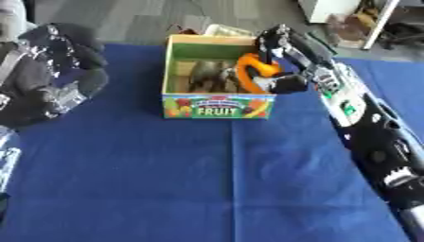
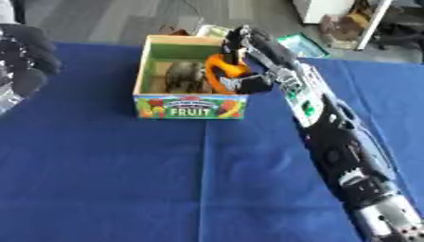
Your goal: Pick up objects on the table and place them in the box.
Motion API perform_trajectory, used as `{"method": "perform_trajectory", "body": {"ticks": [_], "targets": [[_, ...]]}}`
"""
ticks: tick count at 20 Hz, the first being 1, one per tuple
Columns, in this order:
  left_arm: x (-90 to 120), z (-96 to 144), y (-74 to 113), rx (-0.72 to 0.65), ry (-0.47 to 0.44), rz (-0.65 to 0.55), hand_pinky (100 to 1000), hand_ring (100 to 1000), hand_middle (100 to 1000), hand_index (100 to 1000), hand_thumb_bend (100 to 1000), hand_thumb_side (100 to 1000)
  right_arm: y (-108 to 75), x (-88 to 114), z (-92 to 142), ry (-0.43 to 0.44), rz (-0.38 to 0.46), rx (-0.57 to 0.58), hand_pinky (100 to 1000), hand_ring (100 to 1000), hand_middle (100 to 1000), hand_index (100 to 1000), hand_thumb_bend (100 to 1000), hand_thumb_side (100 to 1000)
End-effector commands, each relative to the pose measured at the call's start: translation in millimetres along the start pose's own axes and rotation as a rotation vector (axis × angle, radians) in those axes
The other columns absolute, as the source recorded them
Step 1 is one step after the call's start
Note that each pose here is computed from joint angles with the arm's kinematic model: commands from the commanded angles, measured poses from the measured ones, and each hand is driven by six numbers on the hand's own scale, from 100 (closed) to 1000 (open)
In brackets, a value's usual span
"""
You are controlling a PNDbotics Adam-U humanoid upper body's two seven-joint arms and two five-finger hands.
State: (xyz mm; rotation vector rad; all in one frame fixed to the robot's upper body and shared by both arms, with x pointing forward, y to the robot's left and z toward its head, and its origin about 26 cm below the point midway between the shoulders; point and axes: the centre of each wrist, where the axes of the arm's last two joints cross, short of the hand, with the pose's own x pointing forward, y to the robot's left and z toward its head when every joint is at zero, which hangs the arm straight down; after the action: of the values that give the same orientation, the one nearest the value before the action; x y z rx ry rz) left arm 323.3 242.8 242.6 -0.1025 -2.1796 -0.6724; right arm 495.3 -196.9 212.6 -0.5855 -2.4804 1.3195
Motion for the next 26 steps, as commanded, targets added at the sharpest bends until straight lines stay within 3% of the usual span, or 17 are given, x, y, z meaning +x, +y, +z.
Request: {"method": "perform_trajectory", "body": {"ticks": [1,2,3,4,6,8,12,21,26], "targets": [[10,-4,1.0,-0.012,-0.038,-0.008,646,620,617,752,599,358,-12.0,-3,-7,0.005,0.062,-0.045,717,587,303,467,153,100],[10,-4,0.7,-0.012,-0.04,-0.007,645,619,616,752,590,361,-10.3,-3,-5,0.01,0.067,-0.042,788,745,601,779,382,100],[11,-5,-0.7,-0.015,-0.047,-0.002,645,619,616,752,590,361,-7.6,-6,-1,0.029,0.075,-0.015,812,782,677,826,390,100],[11,-6,-2.0,-0.019,-0.051,0.003,645,619,615,752,589,362,-5.8,-7,1,0.045,0.084,0.014,870,860,808,902,418,125],[11,-6,-2.9,-0.02,-0.051,0.006,644,618,615,752,585,366,-3.4,-7,1,0.045,0.101,0.066,931,942,925,971,459,249],[11,-5,-3.4,-0.019,-0.047,0.009,644,618,615,752,583,367,-3.4,-6,0,0.034,0.119,0.088,958,976,959,992,489,294],[10,-5,-3.5,-0.017,-0.043,0.01,644,618,615,752,580,368,-3.8,-6,0,0.022,0.14,0.056,966,984,964,991,503,302],[3,1,-0.2,0.009,-0.009,0.001,643,618,614,751,574,374,-11.4,-5,3,-0.035,0.139,-0.024,961,966,933,968,492,236],[-10,15,6.6,0.072,0.051,-0.013,642,620,615,748,571,375,-2.5,-3,30,-0.09,0.08,-0.049,972,952,890,935,505,167]]}}
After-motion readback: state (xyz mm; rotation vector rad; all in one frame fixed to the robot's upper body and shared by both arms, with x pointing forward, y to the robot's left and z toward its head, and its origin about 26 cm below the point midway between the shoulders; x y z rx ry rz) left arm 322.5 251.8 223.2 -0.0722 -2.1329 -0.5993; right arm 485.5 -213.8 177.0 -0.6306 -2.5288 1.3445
